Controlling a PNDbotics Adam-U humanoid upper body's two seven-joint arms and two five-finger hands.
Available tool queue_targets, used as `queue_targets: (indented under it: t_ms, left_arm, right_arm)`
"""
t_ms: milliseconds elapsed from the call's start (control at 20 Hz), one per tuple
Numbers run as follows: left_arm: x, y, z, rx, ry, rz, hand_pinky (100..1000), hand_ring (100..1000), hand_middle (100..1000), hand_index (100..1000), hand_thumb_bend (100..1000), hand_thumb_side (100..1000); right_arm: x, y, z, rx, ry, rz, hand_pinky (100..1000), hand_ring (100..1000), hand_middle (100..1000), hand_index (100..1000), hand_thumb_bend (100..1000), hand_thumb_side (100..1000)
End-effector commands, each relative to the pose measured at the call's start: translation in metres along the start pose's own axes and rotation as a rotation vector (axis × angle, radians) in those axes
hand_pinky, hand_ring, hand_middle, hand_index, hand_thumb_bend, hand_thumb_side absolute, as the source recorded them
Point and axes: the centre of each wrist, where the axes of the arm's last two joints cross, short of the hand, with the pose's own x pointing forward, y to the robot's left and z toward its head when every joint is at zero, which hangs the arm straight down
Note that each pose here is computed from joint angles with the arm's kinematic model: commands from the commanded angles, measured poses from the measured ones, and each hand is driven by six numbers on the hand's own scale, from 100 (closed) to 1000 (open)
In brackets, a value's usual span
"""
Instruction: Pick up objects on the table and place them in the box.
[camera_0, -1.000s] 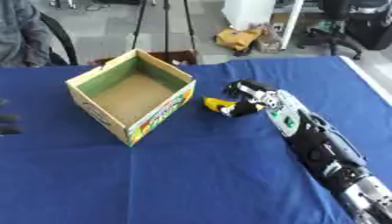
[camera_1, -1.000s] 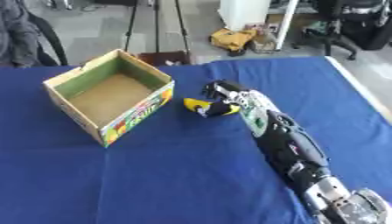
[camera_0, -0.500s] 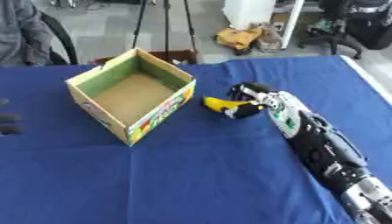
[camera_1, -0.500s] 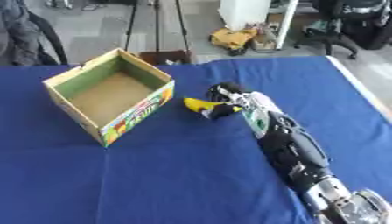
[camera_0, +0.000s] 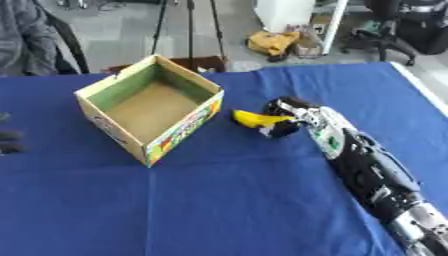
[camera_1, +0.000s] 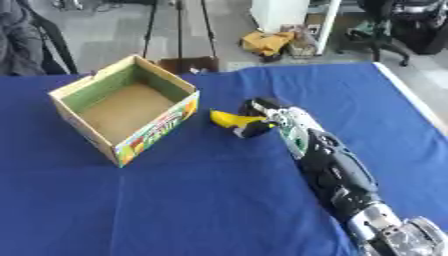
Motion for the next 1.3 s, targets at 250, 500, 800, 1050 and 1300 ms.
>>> queue_targets:
  t_ms: [250, 500, 800, 1050, 1300]
  left_arm:
    - [0.0082, 0.0027, -0.0042, -0.005, -0.027, -0.016, 598, 626, 684, 718, 554, 1000]
    - [0.0082, 0.0027, -0.0042, -0.004, -0.027, -0.016, 598, 626, 684, 718, 554, 1000]
    - [0.0083, 0.0027, -0.0041, -0.004, -0.027, -0.016, 598, 625, 684, 718, 555, 1000]
    - [0.0082, 0.0027, -0.0041, -0.004, -0.027, -0.016, 598, 625, 684, 717, 555, 1000]
    - [0.0084, 0.0029, -0.0041, -0.003, -0.028, -0.017, 598, 625, 684, 717, 556, 1000]
  right_arm:
    - [-0.0083, -0.0101, 0.0036, -0.017, 0.024, 0.023, 705, 715, 654, 779, 240, 447]
    - [-0.0088, -0.0083, 0.0037, 0.002, 0.029, 0.053, 710, 733, 668, 782, 247, 449]
    - [-0.0088, -0.0083, 0.0039, 0.035, 0.034, 0.110, 714, 741, 683, 787, 240, 446]
    - [-0.0086, -0.0074, 0.0041, 0.056, 0.041, 0.147, 711, 730, 683, 785, 230, 440]
    - [-0.0089, -0.0079, 0.0044, 0.048, 0.044, 0.153, 698, 695, 644, 757, 153, 450]
